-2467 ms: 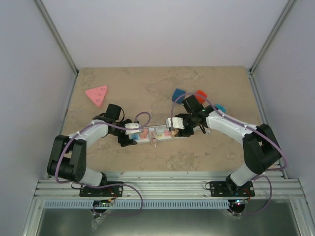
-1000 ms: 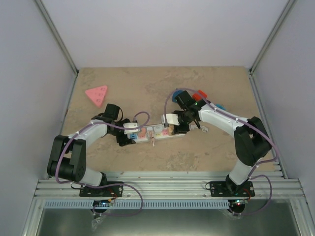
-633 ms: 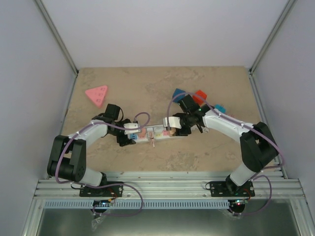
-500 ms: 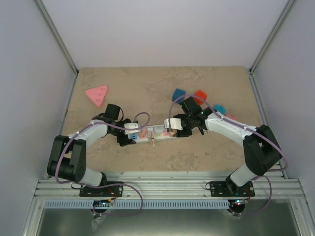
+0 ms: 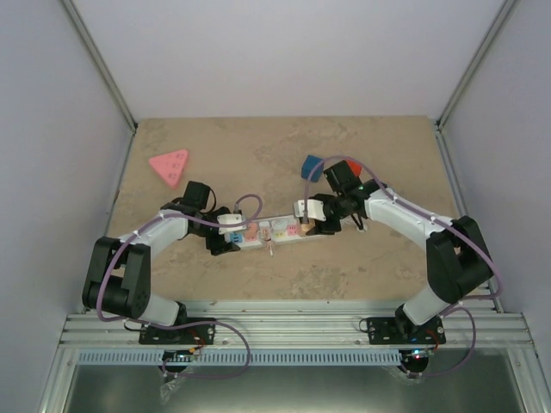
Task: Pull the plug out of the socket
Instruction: Remove the plug from the socket.
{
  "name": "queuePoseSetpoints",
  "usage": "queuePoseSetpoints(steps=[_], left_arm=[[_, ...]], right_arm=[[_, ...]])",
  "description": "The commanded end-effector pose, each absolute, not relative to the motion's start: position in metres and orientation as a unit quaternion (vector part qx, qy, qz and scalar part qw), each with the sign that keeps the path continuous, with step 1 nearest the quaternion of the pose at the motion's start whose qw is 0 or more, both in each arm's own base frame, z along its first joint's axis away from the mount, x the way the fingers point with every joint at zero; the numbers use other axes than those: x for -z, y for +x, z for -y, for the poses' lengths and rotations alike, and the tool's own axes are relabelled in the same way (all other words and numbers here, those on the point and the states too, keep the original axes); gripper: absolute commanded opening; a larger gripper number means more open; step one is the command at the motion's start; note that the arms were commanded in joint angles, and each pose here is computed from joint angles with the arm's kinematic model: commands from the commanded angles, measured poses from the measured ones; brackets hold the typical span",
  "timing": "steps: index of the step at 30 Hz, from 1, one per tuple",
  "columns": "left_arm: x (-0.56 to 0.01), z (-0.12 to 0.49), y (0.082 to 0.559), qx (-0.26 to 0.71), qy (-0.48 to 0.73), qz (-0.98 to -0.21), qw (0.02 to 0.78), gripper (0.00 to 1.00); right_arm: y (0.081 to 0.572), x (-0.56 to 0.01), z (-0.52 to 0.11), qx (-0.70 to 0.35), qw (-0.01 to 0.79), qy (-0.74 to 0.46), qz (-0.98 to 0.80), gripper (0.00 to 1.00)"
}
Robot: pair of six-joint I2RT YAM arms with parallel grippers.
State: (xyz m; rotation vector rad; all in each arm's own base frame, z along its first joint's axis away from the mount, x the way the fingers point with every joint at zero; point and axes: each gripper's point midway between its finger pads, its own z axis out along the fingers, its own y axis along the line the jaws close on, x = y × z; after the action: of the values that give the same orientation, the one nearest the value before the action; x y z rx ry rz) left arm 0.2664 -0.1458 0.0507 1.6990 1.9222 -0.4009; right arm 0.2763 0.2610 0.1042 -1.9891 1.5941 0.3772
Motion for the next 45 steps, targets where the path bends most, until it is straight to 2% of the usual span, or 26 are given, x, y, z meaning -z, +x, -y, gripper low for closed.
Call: queuePoseSetpoints(steps=[1, 10, 16, 22, 27, 31, 37, 45], left_arm=[[-0.065, 0.150, 0.275, 0.153, 0.618, -0.711, 0.299, 0.00], [-0.065, 0.150, 0.274, 0.155, 0.619, -0.709, 0.300, 0.00], [-0.066, 0.151, 0.274, 0.156, 0.619, -0.709, 0.301, 0.00], [-0.065, 0.150, 0.274, 0.155, 0.619, -0.709, 0.300, 0.00], [-0.063, 0.150, 0.275, 0.153, 0.619, -0.710, 0.298, 0.00], [-0.062, 0.150, 0.275, 0.154, 0.619, -0.711, 0.296, 0.00], [-0.064, 0.150, 0.275, 0.153, 0.618, -0.711, 0.298, 0.00], [-0.065, 0.150, 0.274, 0.154, 0.618, -0.710, 0.299, 0.00]], right_arm=[[0.271, -0.120, -0.275, -0.195, 0.277, -0.742, -0.578, 0.25], [0.284, -0.110, -0.278, -0.182, 0.237, -0.741, -0.602, 0.25], [0.294, -0.100, -0.284, -0.113, 0.245, -0.747, -0.608, 0.26], [0.293, -0.106, -0.290, -0.055, 0.287, -0.760, -0.580, 0.26], [0.281, -0.130, -0.288, -0.056, 0.331, -0.768, -0.545, 0.26], [0.275, -0.138, -0.279, -0.086, 0.337, -0.765, -0.541, 0.26], [0.269, -0.131, -0.272, -0.155, 0.304, -0.759, -0.555, 0.26], [0.261, -0.117, -0.272, -0.191, 0.247, -0.765, -0.564, 0.26]])
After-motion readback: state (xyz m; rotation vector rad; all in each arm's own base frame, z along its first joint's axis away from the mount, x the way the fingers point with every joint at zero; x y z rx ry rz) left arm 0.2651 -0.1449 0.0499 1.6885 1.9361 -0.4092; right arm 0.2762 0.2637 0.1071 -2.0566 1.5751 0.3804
